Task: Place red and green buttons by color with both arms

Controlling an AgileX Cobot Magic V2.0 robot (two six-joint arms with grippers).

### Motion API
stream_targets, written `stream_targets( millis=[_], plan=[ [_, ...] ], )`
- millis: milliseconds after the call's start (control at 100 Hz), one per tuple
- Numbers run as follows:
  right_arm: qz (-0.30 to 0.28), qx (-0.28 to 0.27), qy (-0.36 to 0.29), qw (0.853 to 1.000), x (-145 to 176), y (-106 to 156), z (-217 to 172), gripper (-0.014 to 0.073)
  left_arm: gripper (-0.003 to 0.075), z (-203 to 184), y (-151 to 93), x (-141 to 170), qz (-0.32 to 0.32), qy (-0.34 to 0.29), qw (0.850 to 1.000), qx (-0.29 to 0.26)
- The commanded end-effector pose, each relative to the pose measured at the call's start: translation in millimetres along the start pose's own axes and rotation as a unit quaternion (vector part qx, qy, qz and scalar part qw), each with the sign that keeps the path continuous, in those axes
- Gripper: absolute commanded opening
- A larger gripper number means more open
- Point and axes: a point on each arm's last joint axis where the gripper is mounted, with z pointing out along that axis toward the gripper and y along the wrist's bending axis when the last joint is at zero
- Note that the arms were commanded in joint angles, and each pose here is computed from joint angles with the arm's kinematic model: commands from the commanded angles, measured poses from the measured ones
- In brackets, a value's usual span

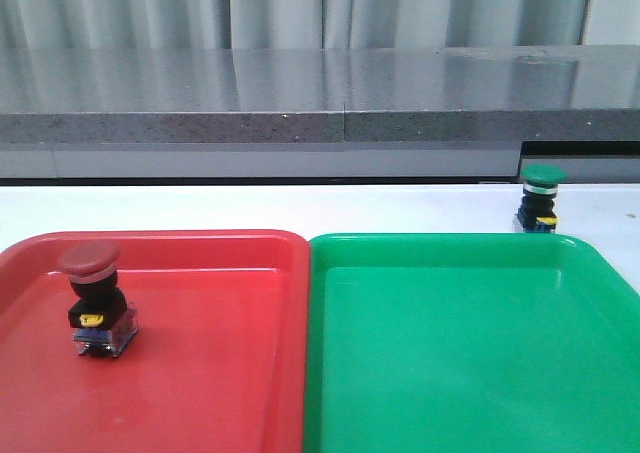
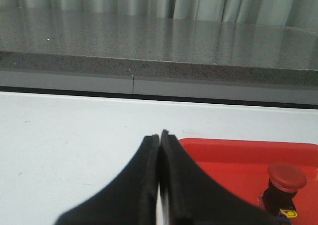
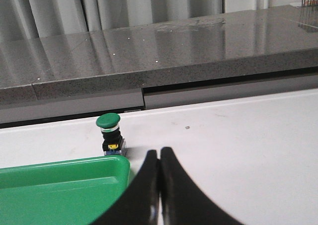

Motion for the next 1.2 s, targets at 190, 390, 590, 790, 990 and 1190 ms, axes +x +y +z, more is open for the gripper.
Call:
stream_targets(
  millis=[190, 390, 590, 790, 990, 1190],
  plan=[
    [-0.002, -0.01, -0.059, 0.998, -15, 3, -3, -0.0063, -0.002, -2, 0, -5, 0.0, -0.048, 0.999, 0.005],
    [-0.002, -0.007, -0.064, 0.998, -39, 6, -8, -0.0063, -0.002, -2, 0, -5, 0.0, -0.048, 0.999, 0.005],
    [-0.002, 0.005, -0.035, 0.999, -89, 12, -11, -0.0063, -0.002, -2, 0, -5, 0.0, -0.048, 0.999, 0.005],
    [0.0, 0.021, 0.036, 0.999, -134, 18, 14, -0.0063, -0.002, -2, 0, -5, 0.0, -0.048, 0.999, 0.005],
    [-0.008, 0.028, 0.077, 0.997, -160, 21, 57, -0.0063, -0.002, -2, 0, -5, 0.0, -0.048, 0.999, 0.005],
    [0.009, 0.03, 0.145, 0.989, -165, 25, 107, -0.0063, -0.002, -2, 0, -5, 0.0, -0.048, 0.999, 0.005]
  ],
)
